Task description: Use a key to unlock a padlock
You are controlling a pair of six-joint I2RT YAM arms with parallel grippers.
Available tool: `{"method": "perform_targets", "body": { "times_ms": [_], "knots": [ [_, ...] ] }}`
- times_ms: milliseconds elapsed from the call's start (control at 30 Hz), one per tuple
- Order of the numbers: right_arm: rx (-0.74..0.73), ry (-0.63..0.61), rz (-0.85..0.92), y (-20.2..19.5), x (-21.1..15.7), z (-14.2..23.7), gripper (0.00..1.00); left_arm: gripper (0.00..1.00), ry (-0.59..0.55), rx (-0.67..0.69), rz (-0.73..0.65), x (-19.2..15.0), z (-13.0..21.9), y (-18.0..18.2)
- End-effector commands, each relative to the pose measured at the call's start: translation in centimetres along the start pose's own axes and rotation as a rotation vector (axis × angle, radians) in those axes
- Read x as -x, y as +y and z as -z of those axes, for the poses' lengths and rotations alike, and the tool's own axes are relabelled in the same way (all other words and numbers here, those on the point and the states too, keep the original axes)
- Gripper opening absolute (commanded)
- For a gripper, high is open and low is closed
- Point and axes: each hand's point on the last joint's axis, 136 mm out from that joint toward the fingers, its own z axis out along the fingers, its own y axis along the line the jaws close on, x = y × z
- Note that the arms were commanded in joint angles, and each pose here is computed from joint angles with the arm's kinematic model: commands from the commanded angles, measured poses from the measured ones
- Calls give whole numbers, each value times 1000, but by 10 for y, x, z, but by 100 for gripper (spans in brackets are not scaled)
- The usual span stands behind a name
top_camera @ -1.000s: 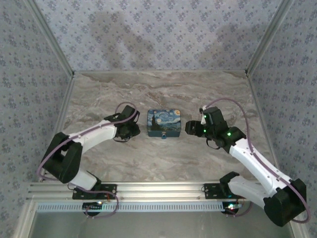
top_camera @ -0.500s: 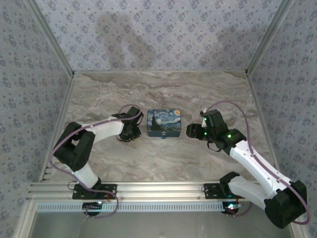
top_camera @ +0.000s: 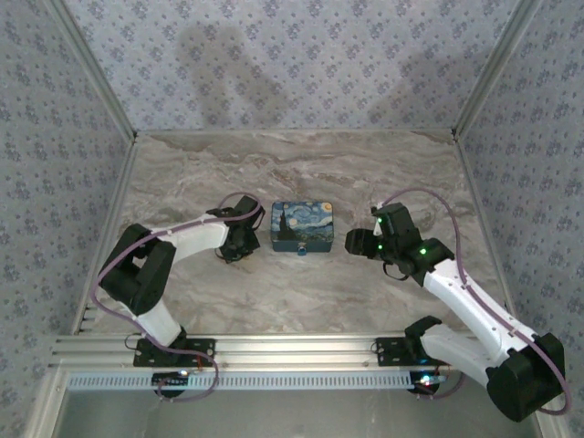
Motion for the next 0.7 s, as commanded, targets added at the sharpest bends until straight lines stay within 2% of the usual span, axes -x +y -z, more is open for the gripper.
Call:
{"method": "perform_targets", "body": {
  "times_ms": [0, 133, 167, 333, 467, 667],
  "knots": [
    [-4, 6, -24, -4, -4, 2, 65, 0, 43, -11, -13, -12, -2, -2],
    [-4, -2, -26, -4, -3, 2, 65, 2, 11, -41, -23, -4, 17, -6],
    [-7, -7, -25, -5, -2, 2, 65, 8, 8, -42, -29, -3, 21, -7],
    [-1, -20, -30, -4, 0, 1, 66, 26, -1, -59, -29, -2, 30, -8],
    [-3, -14, -30, -6, -3, 0, 66, 32, 14, -69, -32, -8, 30, -9],
    [2, -12, -32, -6, -5, 1, 66, 34, 25, -14, -51, -21, 25, 0]
  ]
}}
